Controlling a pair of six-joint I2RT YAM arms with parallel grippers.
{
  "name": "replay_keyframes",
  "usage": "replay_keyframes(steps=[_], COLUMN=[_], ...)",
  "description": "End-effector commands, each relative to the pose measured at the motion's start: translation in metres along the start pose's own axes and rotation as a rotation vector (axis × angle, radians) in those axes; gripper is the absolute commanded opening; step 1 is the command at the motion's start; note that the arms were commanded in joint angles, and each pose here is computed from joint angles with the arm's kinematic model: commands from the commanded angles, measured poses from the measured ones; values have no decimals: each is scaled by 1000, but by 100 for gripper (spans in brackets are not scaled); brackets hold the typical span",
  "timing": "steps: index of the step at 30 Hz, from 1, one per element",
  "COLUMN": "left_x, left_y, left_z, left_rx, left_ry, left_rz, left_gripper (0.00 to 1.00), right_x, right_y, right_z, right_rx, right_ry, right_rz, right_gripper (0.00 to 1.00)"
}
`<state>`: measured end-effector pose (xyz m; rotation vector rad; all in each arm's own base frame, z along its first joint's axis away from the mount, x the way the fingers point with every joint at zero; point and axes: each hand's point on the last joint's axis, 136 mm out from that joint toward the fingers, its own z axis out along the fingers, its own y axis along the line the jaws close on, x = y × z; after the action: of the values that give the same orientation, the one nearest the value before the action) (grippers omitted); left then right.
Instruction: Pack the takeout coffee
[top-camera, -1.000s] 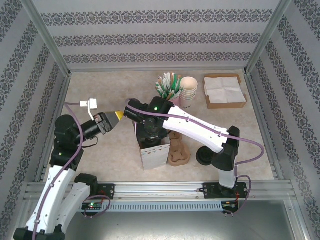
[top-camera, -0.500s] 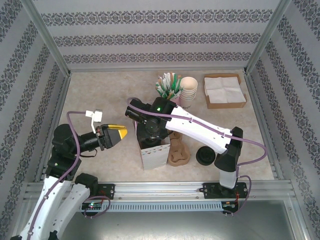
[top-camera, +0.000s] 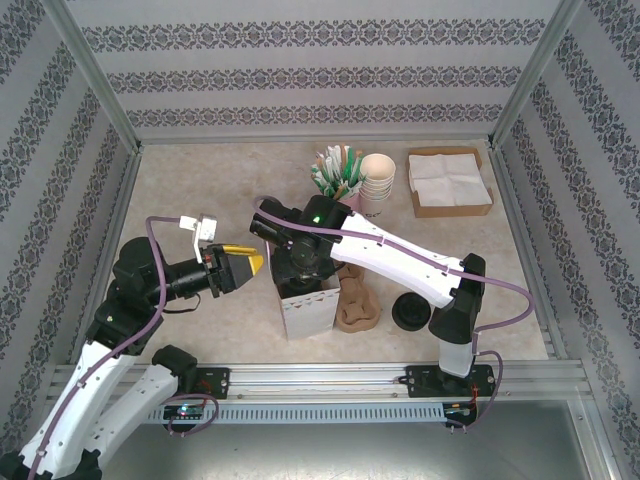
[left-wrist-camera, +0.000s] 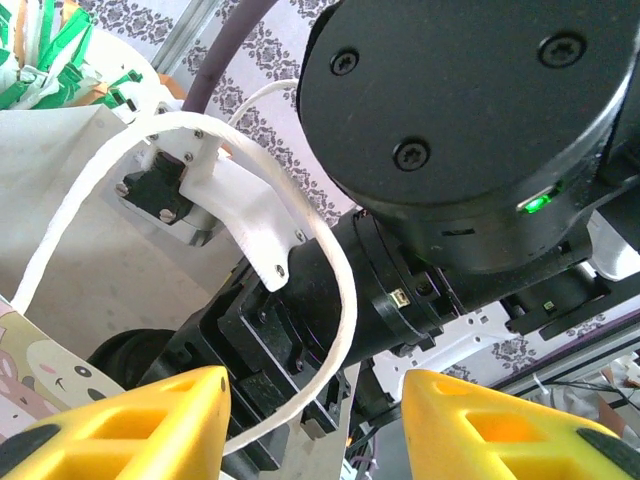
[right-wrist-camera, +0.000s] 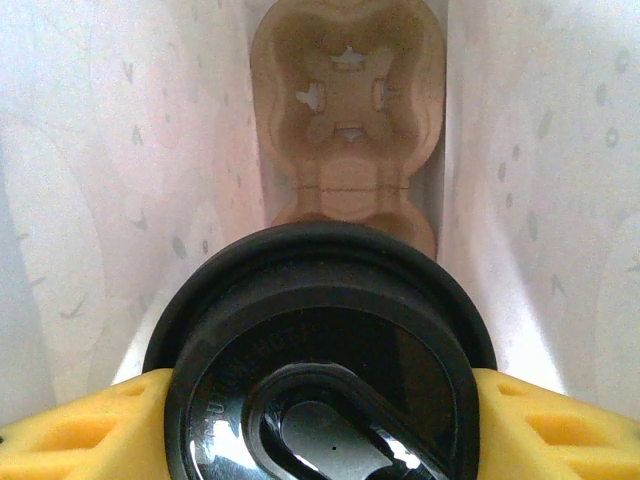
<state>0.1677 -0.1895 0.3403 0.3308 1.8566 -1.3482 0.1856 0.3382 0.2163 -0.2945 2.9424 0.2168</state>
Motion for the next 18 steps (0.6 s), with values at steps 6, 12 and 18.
replay_keyframes(steps=[6, 12, 18], left_x=[-10, -11, -9], left_y=[-18, -20, -10], left_z=[5, 13, 19], left_rx=[66, 77, 22], left_ry=[-26, -20, -11], left_rz=[46, 45, 63], left_gripper=[49, 50, 35], right_x=[4, 5, 7], right_y=[2, 0, 0], right_z=[-1, 0, -2], right_rx=[-4, 4, 7], right_ry=[2, 6, 6], right_rz=[9, 5, 4], right_gripper=[59, 59, 59])
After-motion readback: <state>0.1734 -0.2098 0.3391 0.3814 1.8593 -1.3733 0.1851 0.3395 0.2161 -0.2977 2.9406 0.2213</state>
